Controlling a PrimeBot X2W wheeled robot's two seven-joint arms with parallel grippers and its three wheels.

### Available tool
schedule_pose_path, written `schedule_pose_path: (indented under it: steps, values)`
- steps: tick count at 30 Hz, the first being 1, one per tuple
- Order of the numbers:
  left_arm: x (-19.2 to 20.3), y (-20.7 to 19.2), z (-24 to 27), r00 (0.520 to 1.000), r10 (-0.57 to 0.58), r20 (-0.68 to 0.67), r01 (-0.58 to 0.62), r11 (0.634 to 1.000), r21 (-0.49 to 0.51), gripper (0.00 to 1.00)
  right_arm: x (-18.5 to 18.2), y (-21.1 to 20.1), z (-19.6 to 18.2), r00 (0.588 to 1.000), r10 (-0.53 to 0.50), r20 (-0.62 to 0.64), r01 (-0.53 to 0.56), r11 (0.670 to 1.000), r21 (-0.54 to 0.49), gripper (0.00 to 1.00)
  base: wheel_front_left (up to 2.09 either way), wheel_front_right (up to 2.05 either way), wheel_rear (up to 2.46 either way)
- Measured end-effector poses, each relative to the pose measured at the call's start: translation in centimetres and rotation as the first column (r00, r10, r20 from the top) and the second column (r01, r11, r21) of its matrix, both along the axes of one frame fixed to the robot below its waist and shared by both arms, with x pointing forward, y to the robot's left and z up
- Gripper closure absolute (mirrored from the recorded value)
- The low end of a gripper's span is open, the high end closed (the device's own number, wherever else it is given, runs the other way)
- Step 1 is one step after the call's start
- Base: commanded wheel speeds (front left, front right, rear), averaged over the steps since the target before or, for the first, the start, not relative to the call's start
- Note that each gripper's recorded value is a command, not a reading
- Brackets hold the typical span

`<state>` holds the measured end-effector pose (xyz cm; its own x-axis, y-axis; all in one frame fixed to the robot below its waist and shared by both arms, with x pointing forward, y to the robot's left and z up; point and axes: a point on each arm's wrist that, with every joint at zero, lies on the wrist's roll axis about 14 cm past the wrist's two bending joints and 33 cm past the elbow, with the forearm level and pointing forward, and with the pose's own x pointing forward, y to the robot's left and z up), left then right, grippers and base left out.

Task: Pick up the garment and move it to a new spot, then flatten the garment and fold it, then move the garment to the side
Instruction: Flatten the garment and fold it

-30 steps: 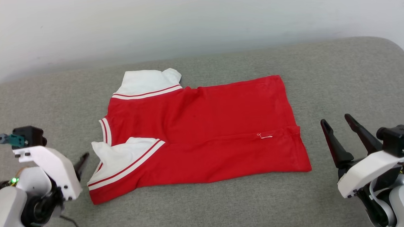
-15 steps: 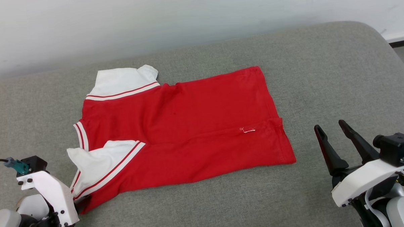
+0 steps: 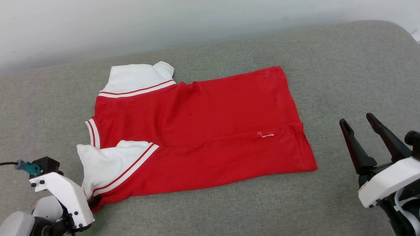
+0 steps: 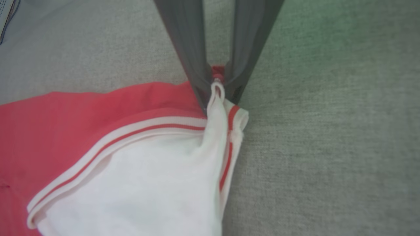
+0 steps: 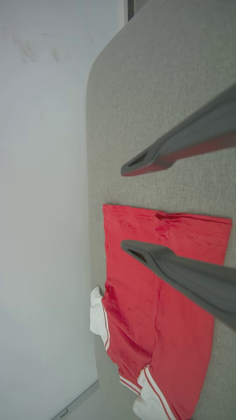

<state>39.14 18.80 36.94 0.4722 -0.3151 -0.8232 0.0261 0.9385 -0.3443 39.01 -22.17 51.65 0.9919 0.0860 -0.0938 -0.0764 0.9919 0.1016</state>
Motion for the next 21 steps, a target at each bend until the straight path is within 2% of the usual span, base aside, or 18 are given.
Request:
schedule_pose_path:
  steps: [5,6,8,12,15,21]
  values:
    - [0.2,0.1,0.7,0.999,0.013,0.043,-0.012,1.000,-0.019,1.00,0.2,-0.3,-0.6,0.996,0.013,-0.085,-0.012,1.000,0.018,0.00,0.00,0.00,0.00]
    - [0.8,0.4,1.4,0.997,0.009,0.077,-0.008,1.000,-0.014,1.00,0.5,-1.4,-1.9,0.980,0.013,-0.199,-0.010,1.000,0.019,0.00,0.00,0.00,0.00]
    - [1.6,0.5,2.4,0.993,0.007,0.116,-0.006,1.000,-0.011,1.00,0.7,-2.2,-3.1,0.957,0.011,-0.291,-0.005,1.000,0.022,0.00,0.00,0.00,0.00]
    - [2.7,1.0,4.1,0.984,-0.002,0.177,0.000,1.000,0.010,1.00,0.6,-1.8,-7.0,0.860,0.051,-0.507,-0.027,0.998,0.053,0.00,0.00,0.00,0.00]
    - [3.1,0.6,4.7,0.981,-0.010,0.195,0.009,1.000,0.010,1.00,0.8,-0.6,-9.4,0.777,0.098,-0.622,-0.052,0.995,0.091,0.00,0.00,0.00,0.00]
    - [3.4,0.4,4.7,0.979,-0.017,0.201,0.015,1.000,0.013,1.00,1.2,2.5,-13.6,0.643,0.172,-0.746,-0.089,0.985,0.151,0.00,0.00,0.00,0.00]
